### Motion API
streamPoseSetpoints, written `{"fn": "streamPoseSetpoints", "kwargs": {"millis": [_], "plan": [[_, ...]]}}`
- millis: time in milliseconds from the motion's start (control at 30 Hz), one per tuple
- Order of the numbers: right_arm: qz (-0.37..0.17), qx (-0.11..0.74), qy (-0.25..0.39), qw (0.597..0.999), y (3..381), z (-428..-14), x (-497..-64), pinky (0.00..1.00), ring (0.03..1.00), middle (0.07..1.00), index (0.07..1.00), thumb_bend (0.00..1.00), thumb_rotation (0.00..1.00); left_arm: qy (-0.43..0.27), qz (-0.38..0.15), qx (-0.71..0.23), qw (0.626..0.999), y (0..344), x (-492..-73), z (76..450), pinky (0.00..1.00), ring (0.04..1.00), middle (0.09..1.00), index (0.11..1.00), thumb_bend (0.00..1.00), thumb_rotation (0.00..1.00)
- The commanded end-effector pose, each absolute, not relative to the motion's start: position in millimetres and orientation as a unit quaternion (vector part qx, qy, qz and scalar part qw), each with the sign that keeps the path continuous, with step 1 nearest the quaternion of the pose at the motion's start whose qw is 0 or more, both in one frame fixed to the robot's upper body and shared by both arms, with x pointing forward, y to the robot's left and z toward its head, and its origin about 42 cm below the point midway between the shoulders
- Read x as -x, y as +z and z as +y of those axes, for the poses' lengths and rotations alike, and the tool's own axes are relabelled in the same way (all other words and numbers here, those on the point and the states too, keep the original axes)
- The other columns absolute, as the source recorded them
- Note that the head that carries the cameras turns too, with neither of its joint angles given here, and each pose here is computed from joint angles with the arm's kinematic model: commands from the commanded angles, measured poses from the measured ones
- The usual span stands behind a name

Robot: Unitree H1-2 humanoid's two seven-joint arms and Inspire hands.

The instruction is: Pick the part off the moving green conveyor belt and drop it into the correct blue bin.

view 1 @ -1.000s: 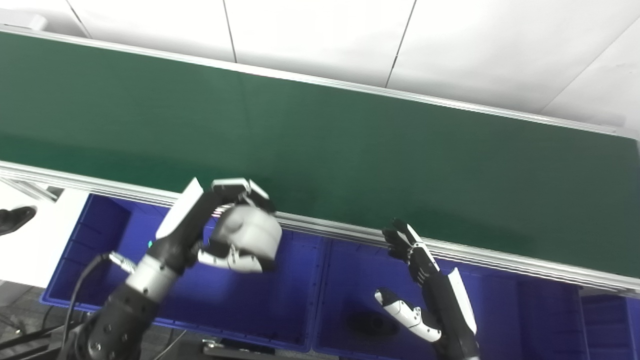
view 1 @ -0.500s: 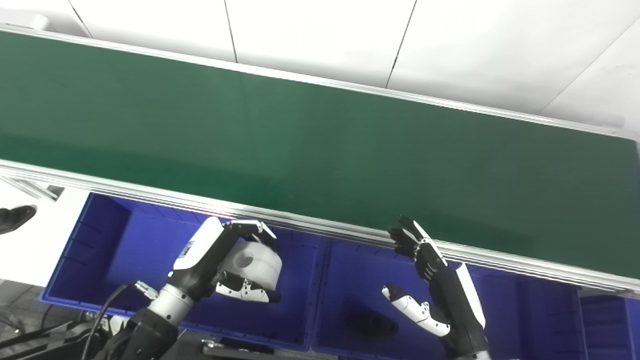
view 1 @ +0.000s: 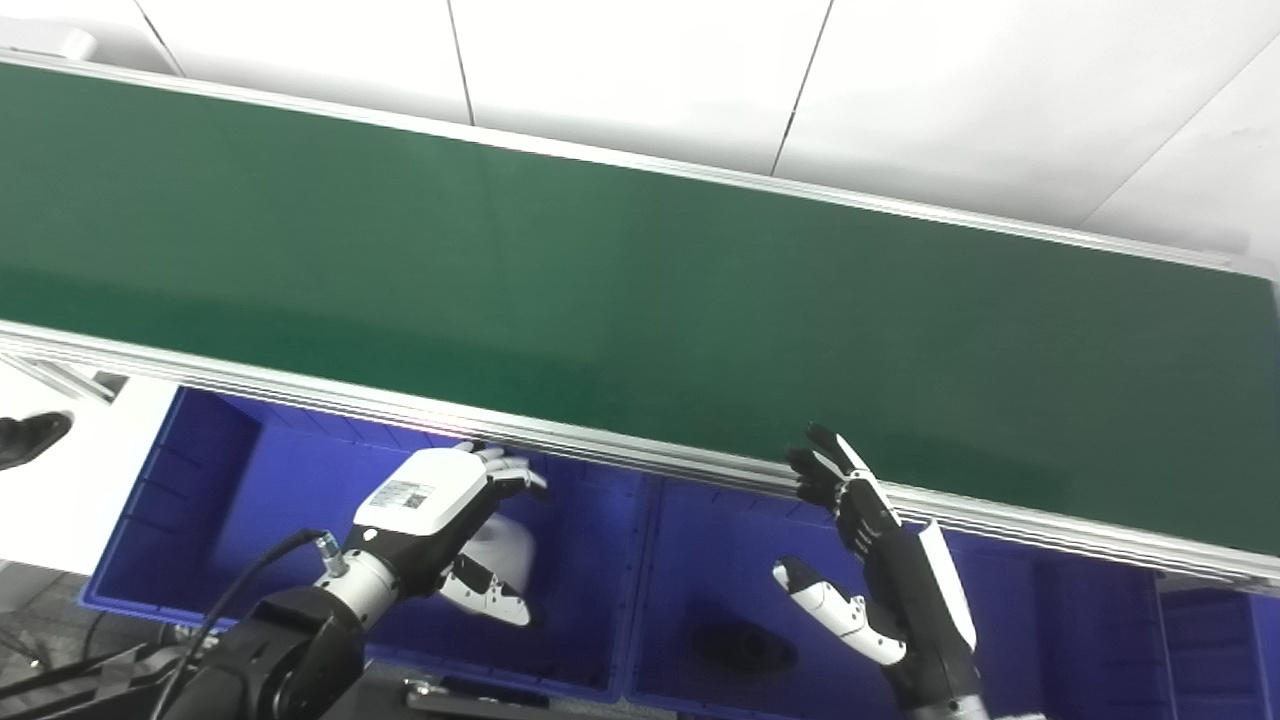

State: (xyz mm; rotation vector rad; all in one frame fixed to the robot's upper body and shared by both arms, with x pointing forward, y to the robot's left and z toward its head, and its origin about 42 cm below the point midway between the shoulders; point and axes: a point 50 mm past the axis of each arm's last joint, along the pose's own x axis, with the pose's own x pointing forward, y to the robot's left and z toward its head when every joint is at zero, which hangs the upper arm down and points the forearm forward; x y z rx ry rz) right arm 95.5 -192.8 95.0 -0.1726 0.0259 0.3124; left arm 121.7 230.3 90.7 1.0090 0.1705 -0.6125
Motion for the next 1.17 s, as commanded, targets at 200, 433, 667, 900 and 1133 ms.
{"fn": "streamPoseSetpoints", "kwargs": {"millis": [200, 433, 667, 900, 1133], "plan": [[0.016, 0.088, 0.161, 0.983, 102.0, -179.9, -86.3, 0.85, 0.896, 0.873, 0.936, 0.69, 0.6, -0.276, -0.021, -0.152, 0.949, 100.9, -110.5, 229.3, 0.85, 0.915, 0.911, 0.827, 0.83, 0.65], [0.028, 0.114, 0.177, 0.977, 102.0, -169.1, -75.9, 0.84, 0.901, 0.908, 0.96, 0.7, 0.51, -0.269, -0.061, -0.081, 0.958, 92.9, -123.1, 234.7, 0.83, 0.849, 0.846, 0.811, 0.8, 0.61], [0.042, 0.13, 0.172, 0.976, 99.9, -158.3, -74.6, 0.86, 0.903, 0.919, 0.968, 0.74, 0.47, -0.264, -0.06, -0.065, 0.96, 82.1, -124.7, 247.2, 0.83, 0.855, 0.847, 0.811, 0.8, 0.53], [0.047, 0.146, 0.166, 0.974, 100.5, -146.7, -76.1, 0.84, 0.896, 0.918, 0.968, 0.77, 0.43, -0.247, -0.062, -0.063, 0.965, 76.5, -122.4, 256.8, 0.79, 0.84, 0.851, 0.813, 0.79, 0.5], [0.048, 0.162, 0.166, 0.971, 98.8, -142.0, -79.1, 0.81, 0.876, 0.917, 0.976, 0.81, 0.42, -0.253, -0.057, -0.072, 0.963, 72.7, -125.0, 259.4, 0.81, 0.846, 0.854, 0.815, 0.8, 0.47]]}}
